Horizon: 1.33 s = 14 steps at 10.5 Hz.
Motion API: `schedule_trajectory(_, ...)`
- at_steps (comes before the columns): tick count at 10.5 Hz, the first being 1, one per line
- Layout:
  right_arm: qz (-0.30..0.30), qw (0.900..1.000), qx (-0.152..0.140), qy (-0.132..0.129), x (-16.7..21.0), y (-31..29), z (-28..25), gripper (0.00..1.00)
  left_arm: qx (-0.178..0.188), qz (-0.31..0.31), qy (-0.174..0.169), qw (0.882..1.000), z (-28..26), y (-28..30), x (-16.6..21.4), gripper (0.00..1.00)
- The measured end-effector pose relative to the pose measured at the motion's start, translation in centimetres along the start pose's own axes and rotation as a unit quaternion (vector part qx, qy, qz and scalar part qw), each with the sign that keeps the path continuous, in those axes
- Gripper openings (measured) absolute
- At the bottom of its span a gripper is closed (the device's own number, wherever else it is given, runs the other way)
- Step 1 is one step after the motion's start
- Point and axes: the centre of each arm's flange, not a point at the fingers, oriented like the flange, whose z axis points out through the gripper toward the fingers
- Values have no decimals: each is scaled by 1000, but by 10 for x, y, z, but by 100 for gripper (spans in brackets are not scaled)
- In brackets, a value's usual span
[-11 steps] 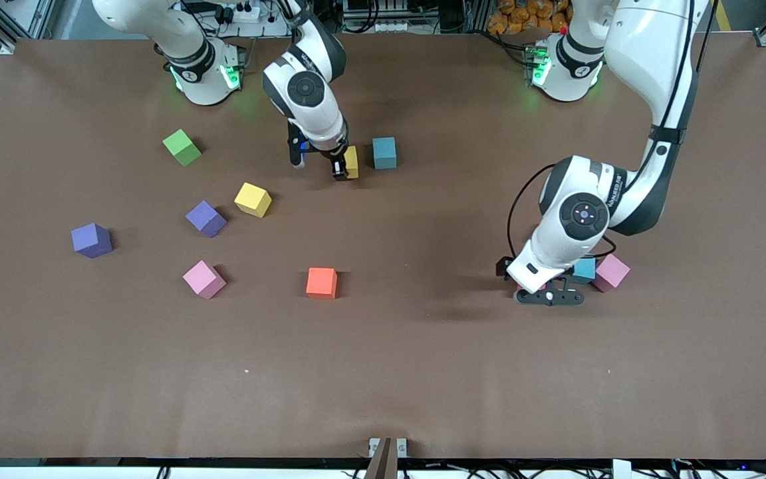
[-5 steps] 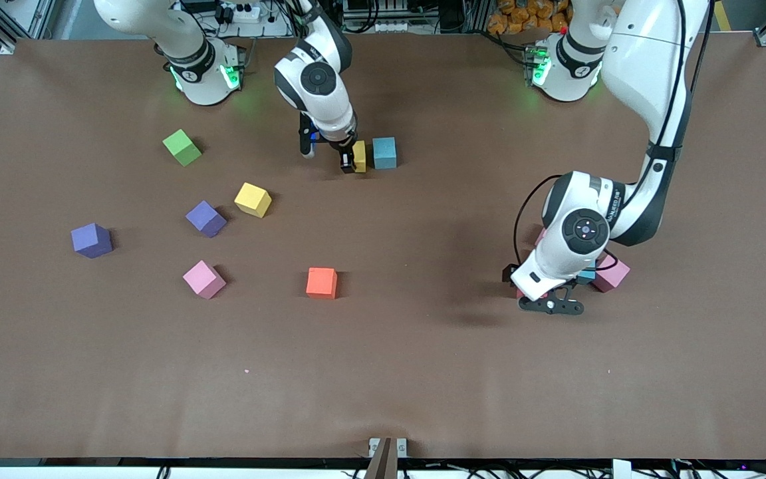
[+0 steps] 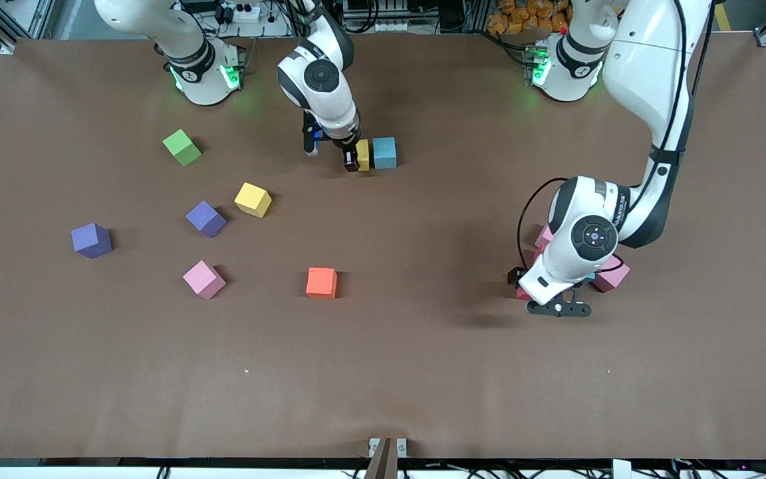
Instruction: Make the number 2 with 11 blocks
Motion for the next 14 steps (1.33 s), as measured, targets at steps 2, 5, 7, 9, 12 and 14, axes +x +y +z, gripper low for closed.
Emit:
schedule_trajectory(2, 2, 1000, 1, -1, -1, 0, 0, 59, -2, -5, -9, 1000, 12, -1, -2, 100)
schedule_trajectory(5, 5, 1000, 4, -6, -7, 0, -4, 59, 1, -15, -14, 1000, 18, -14, 0, 99)
schedule_trajectory(7, 7, 1000, 6, -8, -9, 0, -5, 59, -2, -21, -17, 1000, 21, -15, 0, 72)
schedule_trajectory(9, 9, 1000, 5, -7, -9, 1, -3, 59, -14, -56, -21, 998, 20, -11, -1, 60)
schedule_trajectory(12, 6, 1000, 4, -5, -11, 6, 5, 59, -24, -107, -43, 993, 18, 24, -21, 60)
schedule_trajectory(14, 7, 1000, 6, -6, -12, 7, 5, 59, -28, -154, -59, 986, 12, 51, -46, 60)
